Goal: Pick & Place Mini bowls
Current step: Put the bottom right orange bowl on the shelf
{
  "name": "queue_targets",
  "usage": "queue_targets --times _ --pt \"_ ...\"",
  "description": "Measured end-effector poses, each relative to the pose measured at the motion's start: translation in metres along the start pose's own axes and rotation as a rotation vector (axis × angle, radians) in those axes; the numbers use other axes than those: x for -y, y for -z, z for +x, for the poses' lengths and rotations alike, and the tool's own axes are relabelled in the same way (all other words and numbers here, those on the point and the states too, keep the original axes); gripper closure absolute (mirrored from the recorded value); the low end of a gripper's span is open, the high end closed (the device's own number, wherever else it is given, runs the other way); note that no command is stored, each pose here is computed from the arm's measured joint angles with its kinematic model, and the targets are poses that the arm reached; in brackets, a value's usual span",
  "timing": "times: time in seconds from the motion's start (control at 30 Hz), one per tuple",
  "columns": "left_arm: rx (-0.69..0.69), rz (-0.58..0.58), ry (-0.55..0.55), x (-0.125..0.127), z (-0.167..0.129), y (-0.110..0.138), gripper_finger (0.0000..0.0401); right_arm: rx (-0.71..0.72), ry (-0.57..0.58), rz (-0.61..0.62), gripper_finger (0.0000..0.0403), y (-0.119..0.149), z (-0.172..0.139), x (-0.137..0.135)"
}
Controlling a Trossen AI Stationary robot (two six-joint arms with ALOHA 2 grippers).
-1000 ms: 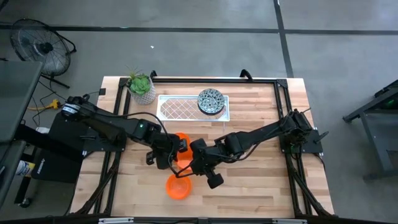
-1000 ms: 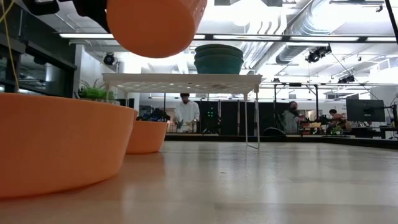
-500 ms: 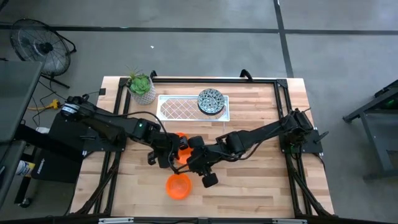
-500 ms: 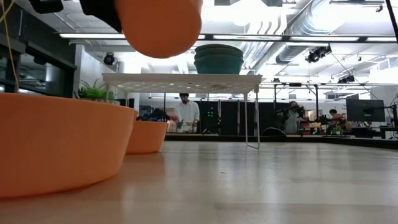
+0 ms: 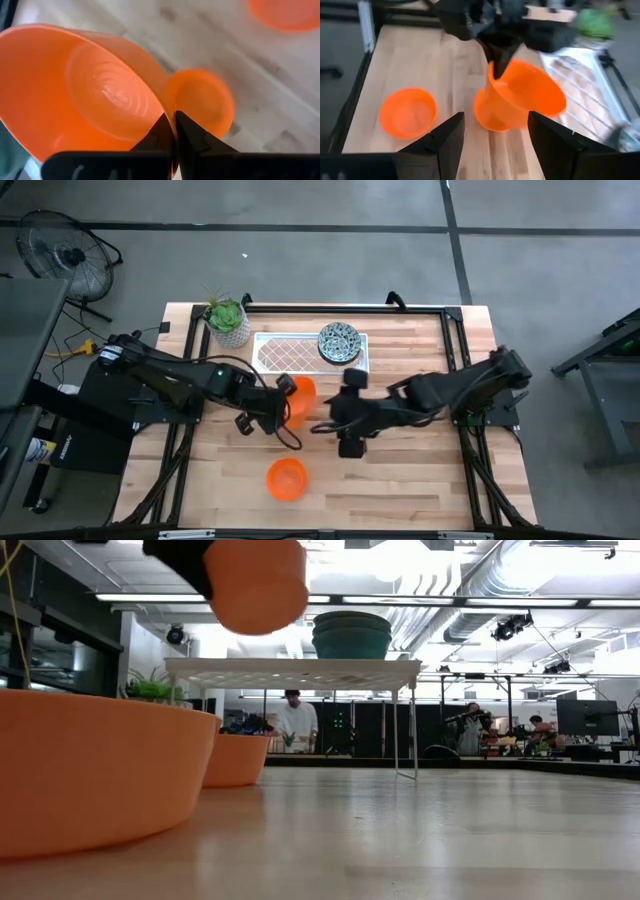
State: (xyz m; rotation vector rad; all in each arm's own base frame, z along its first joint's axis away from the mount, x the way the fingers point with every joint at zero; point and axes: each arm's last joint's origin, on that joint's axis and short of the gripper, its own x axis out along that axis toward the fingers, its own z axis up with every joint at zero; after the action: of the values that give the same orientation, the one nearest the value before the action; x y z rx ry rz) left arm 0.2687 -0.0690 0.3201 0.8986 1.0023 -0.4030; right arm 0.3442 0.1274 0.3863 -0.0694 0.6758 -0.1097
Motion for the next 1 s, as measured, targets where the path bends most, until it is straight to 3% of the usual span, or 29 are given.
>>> queue_targets --times 0.23,0.33,0.63,1.0 --pt "-0.154 -0.111 -0.124 -0.016 -0.040 0.006 0.0401 0.030 0.030 0.105 0.0211 0.002 -0.036 0.001" --pt "-0.210 -0.154 -0.115 -0.021 -0.046 0.015 0.0401 0.013 0.033 0.117 0.0218 0.006 -0.040 -0.002" --pt "-0.316 -0.321 0.001 -0.038 -0.042 0.050 0.0401 -0.126 0.026 0.262 0.0238 0.023 -0.047 -0.010" --pt "-0.407 -0.514 0.024 -0.061 -0.022 0.076 0.0401 -0.212 0.121 0.472 0.0264 0.043 -0.060 -0.022"
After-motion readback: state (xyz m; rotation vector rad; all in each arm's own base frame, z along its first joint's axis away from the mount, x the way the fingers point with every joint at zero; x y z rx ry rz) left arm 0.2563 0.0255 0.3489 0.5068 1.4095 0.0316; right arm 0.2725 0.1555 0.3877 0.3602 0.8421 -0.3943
